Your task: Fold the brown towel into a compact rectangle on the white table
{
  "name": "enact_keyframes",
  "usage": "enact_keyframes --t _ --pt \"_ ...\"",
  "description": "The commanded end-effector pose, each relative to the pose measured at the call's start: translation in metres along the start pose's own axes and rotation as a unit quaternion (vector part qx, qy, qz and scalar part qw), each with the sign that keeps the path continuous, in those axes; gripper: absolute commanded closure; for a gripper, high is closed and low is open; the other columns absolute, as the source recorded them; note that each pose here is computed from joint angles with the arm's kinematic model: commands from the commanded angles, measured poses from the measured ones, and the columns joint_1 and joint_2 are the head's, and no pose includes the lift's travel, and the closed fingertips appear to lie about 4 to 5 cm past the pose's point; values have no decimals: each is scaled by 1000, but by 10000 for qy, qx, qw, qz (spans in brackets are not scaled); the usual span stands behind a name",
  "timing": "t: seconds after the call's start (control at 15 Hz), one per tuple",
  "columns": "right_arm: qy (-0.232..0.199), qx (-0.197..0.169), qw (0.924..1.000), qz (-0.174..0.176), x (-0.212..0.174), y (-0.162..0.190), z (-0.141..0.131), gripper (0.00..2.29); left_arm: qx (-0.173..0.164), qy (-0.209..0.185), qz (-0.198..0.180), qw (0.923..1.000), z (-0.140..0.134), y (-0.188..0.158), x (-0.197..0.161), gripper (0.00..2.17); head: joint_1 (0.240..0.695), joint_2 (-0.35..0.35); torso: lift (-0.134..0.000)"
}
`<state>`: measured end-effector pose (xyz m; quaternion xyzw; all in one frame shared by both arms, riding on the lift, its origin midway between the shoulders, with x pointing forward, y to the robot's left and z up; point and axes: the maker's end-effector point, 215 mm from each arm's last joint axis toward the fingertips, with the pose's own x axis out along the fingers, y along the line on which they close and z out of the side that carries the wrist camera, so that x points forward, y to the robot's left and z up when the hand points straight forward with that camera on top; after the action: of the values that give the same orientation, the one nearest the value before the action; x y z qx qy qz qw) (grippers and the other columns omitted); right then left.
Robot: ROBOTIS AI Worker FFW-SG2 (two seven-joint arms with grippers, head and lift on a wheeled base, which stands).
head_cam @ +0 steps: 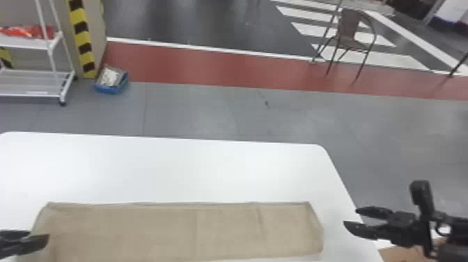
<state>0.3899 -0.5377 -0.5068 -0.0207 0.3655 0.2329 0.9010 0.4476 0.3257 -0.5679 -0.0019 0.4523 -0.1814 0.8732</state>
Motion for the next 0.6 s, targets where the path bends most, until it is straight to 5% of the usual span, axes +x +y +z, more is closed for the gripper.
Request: enact_keyframes --t 0.0,0.53 --pt "-1 0 10000 0 0 0 0 255 10 3 13 10000 0 0 0 606 695 -280 0" --pt "-5 -29 10000 -3 -1 0 0 255 1 -32 62 10000 3 2 -1 549 695 -280 0"
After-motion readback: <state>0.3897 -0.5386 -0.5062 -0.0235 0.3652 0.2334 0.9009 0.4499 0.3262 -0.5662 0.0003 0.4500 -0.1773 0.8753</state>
